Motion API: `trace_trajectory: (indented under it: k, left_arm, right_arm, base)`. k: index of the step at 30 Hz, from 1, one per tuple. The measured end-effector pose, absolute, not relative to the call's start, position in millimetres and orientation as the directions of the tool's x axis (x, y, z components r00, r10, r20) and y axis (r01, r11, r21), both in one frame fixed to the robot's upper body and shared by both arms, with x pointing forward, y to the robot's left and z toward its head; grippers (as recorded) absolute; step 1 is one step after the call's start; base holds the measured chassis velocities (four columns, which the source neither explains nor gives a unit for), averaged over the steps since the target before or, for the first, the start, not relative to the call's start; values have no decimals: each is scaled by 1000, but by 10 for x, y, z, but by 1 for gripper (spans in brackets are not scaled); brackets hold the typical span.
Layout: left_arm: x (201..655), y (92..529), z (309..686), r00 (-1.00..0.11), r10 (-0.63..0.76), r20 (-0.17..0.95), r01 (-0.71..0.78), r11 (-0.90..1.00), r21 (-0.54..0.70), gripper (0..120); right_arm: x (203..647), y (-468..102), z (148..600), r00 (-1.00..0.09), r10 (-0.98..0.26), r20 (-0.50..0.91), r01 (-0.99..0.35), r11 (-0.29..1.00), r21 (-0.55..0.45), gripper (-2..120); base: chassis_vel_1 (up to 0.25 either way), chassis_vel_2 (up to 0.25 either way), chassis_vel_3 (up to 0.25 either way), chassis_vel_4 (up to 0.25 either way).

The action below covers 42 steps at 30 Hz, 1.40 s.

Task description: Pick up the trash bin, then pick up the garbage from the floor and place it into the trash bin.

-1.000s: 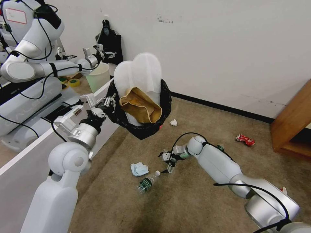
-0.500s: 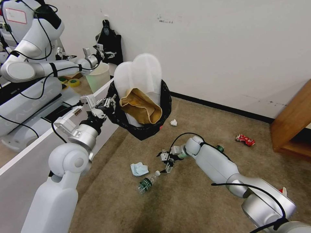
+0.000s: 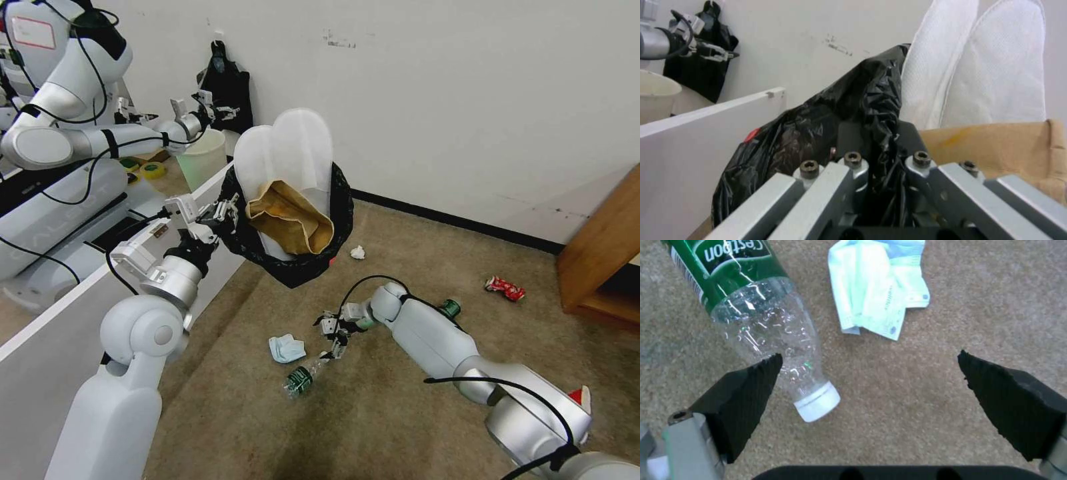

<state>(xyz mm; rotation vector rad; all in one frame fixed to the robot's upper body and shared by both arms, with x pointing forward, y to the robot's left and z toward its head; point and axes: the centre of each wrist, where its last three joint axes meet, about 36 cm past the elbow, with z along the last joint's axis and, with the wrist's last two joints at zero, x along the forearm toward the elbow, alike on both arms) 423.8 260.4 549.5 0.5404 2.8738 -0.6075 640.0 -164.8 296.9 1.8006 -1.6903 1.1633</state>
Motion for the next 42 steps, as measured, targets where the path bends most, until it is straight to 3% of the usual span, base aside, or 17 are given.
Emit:
trace_trajectory:
  k: [42]
  left_arm:
    - [4276, 2576, 5453, -922, 316, -223, 380, 847, -372, 4]
  right_arm:
    - [6207, -1330, 2720, -21, -614, 789, -954, -225, -200, 100]
  base:
    - [0, 0, 0, 0]
